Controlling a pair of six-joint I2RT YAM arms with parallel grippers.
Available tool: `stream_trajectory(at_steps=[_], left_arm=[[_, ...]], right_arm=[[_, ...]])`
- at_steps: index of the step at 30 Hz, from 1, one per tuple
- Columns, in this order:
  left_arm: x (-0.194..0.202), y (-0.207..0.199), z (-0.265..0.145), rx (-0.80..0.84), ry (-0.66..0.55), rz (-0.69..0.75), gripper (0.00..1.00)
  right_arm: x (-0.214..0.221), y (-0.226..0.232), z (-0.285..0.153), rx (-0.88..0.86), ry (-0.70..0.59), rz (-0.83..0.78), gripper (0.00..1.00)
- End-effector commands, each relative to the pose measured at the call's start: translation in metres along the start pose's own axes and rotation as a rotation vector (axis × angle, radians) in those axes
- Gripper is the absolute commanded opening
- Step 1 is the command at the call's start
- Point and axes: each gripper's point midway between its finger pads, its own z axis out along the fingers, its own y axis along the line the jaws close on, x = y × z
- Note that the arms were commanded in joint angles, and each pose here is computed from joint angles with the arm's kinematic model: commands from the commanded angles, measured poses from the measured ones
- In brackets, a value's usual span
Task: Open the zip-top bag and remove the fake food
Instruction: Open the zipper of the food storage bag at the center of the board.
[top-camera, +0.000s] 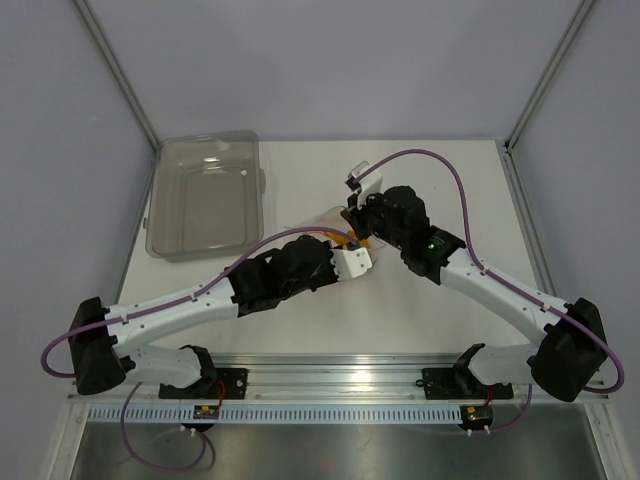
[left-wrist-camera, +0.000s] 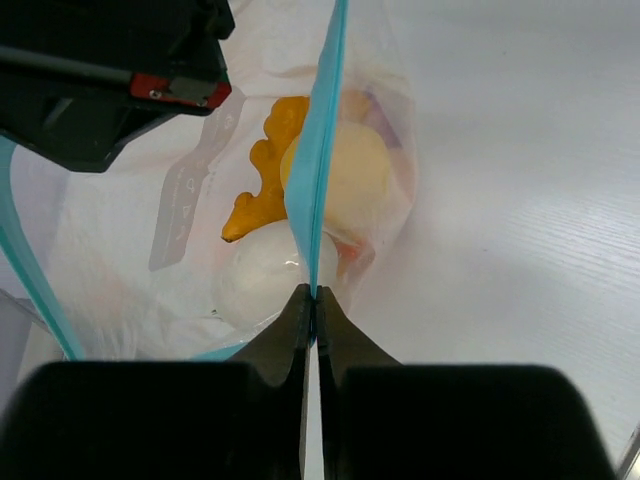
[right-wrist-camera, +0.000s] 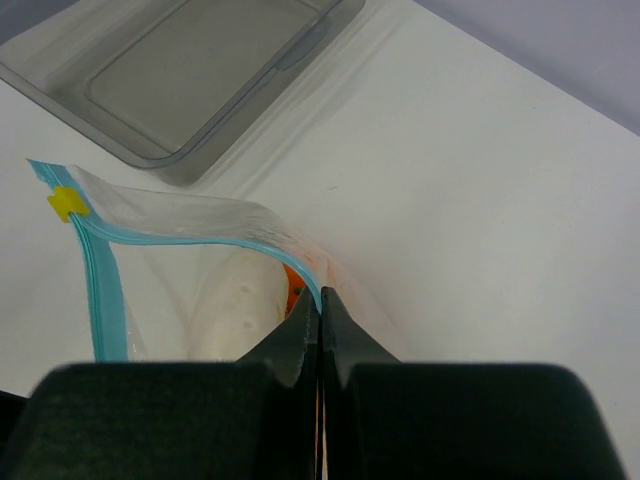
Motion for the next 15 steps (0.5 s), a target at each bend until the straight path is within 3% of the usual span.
stream_trajectory(at_steps=[1,15], left_arm=[[-0.033,0.007,-0.026,0.005,-0.1,-0.057,0.03],[-0.051,0.011,-0.044,-0.034,-0.106,-0.073,0.0]], right_arm=[[-0.019,-0.012,-0.001,0.062,-0.067,0.0,0.0],[-0.012,-0.033,0.001,0.175,-0.028,-0.004,0.0]])
